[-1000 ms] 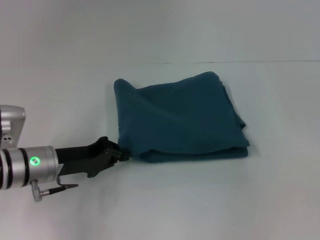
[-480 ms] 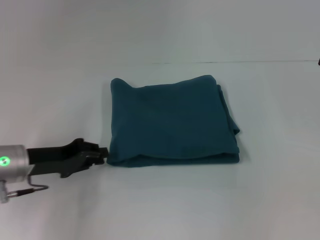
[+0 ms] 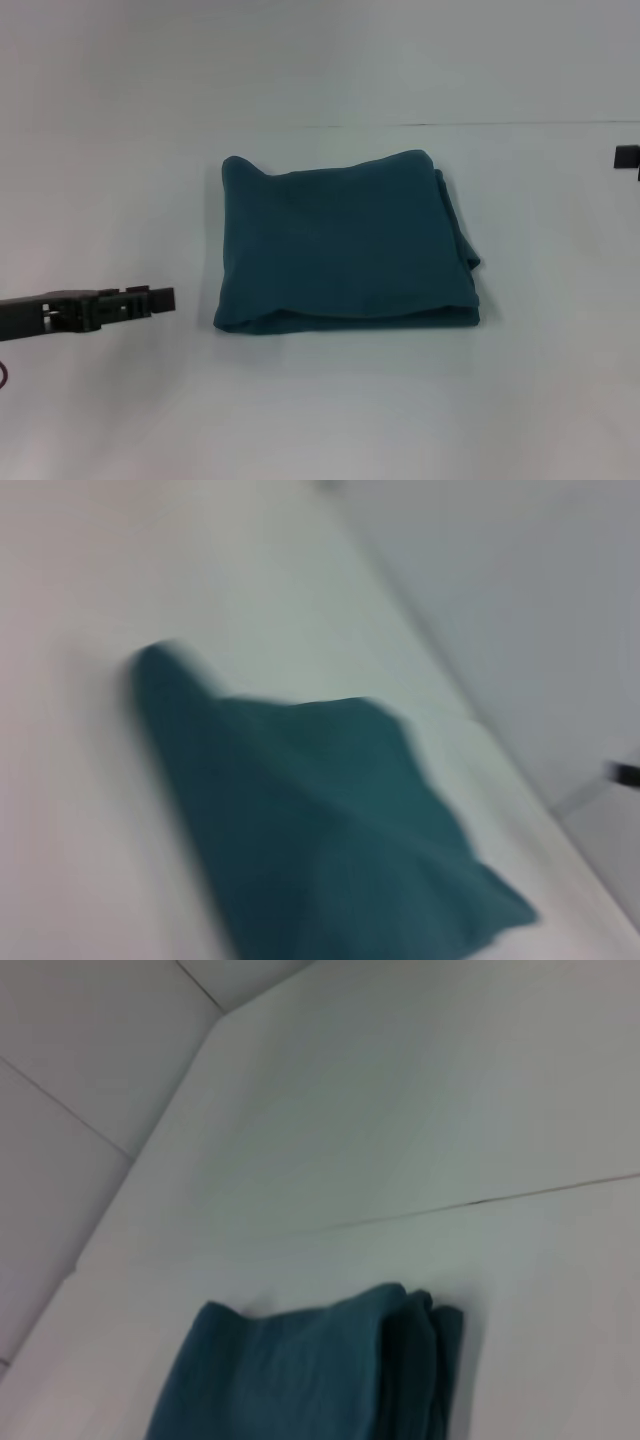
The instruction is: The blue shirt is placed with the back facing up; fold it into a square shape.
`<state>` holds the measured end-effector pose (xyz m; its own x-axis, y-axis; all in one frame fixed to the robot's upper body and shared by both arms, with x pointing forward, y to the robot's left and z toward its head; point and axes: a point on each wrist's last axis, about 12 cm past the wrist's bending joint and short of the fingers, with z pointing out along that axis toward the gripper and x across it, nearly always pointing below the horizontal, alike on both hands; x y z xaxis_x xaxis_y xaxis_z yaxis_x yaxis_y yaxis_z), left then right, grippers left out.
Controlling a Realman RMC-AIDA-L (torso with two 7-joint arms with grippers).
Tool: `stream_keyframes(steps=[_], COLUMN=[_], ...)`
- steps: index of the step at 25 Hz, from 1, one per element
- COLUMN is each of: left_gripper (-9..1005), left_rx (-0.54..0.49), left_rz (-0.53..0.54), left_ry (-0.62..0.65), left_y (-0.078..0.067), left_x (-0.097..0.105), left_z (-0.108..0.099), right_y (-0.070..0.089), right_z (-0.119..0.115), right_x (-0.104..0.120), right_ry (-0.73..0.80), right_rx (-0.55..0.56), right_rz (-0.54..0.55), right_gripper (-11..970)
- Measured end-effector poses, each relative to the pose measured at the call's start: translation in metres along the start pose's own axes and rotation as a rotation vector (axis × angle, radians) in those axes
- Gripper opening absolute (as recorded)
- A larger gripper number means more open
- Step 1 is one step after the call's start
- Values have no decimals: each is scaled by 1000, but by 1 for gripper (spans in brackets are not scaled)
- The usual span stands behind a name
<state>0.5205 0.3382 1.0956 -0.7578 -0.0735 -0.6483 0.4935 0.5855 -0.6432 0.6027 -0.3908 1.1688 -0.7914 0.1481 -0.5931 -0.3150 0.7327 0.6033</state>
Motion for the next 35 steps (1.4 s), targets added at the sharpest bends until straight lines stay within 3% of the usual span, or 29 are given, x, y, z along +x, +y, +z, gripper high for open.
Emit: stream_keyframes(steps=[5,9,12,15,19,24,29,35], left_gripper=[647,733,837,959,951,949,949,950], left_rx=[109,205,224,220,226,238,251,197], left_rz=[89,196,263,309,332,340,373,386], left_ry=[48,91,148,200,246,266,298,313], left_y=[-15,-28,-33,-34,-36,-39,-45,-43], left_x=[-10,-22,-25,-25,-25,-24,-24,-26], left_z=[10,19,29,37,44,53,66,82], right_y=[23,51,67,77,85,92,92,92], right_z=[15,44,67,83,96,103,104,106], right_x=[23,45,56,63,72,78,81,85], right_ry=[76,184,187,187,270,312,314,325], right_rx=[-77,-154,-209,-272,-313,-350,-357,-370], right_rz=[-201,-459,-545,-585,-661,-696,-689,-675], right_gripper=[762,771,790,804,821,950,947,945])
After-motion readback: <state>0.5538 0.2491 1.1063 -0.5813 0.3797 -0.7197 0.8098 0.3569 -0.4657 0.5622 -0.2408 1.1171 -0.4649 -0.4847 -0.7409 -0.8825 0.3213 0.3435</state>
